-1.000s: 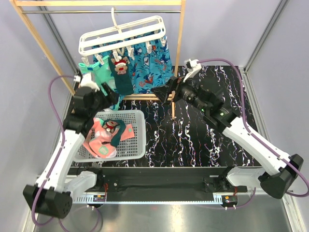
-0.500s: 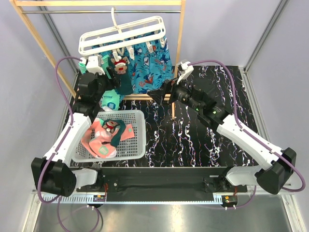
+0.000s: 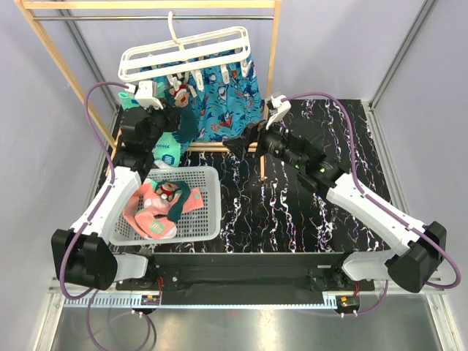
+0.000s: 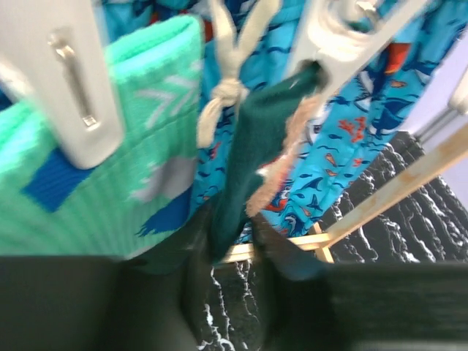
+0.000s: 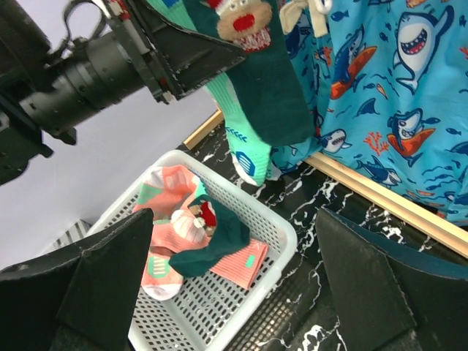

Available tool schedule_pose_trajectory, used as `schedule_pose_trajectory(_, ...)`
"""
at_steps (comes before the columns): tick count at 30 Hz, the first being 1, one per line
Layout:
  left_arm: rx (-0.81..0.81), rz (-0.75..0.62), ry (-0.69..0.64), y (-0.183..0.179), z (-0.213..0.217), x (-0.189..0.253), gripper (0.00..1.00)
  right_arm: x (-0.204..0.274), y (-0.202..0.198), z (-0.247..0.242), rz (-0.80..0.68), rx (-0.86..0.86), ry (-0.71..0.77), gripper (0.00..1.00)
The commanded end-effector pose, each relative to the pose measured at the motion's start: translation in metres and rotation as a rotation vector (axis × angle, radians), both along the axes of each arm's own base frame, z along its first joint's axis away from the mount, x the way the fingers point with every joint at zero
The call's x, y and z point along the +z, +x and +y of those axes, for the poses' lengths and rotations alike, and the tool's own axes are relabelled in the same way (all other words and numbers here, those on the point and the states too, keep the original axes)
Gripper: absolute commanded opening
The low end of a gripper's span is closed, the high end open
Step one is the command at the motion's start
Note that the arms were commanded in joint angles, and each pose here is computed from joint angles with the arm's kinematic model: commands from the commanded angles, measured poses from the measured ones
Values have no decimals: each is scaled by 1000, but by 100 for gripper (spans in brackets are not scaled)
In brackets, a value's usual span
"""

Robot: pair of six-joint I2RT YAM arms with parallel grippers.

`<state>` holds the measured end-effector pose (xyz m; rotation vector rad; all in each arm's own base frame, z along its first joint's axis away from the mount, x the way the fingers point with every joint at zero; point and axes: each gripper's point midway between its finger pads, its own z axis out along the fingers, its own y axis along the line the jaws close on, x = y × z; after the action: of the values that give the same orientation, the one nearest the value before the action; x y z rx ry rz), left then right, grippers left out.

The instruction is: Remove the socks clipped to the hanger

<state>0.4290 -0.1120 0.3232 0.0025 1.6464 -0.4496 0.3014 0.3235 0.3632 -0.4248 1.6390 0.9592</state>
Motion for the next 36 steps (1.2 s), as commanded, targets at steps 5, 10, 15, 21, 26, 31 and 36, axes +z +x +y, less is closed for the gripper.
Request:
schedule_pose_trajectory(5,-134,-109,-74,-22,-25,49,0,-21,27,4,-28,-72,-54,93)
schedule_pose_trajectory(10,-201,-85,-123,-36,-39,54,0,-9,42,20,-42,-70,-39,86)
schedule_pose_trajectory(15,-250,-68,-209,-52,-49,65,0,-5,58,50,-143,-86,-79,83)
schedule_pose_trajectory(21,-273,-59,-255,-61,-55,76,0,4,72,81,-224,-136,-75,91)
schedule_pose_trajectory(26,-281,-36,-291,-63,-58,76,0,-3,77,105,-284,-180,-125,94)
schedule_pose_trajectory(31,-296,-32,-319,-70,-62,81,0,-11,98,98,-297,-358,-191,94)
schedule_pose_trajectory(36,-316,-10,-350,-75,-69,83,0,-13,97,100,-297,-353,-185,39)
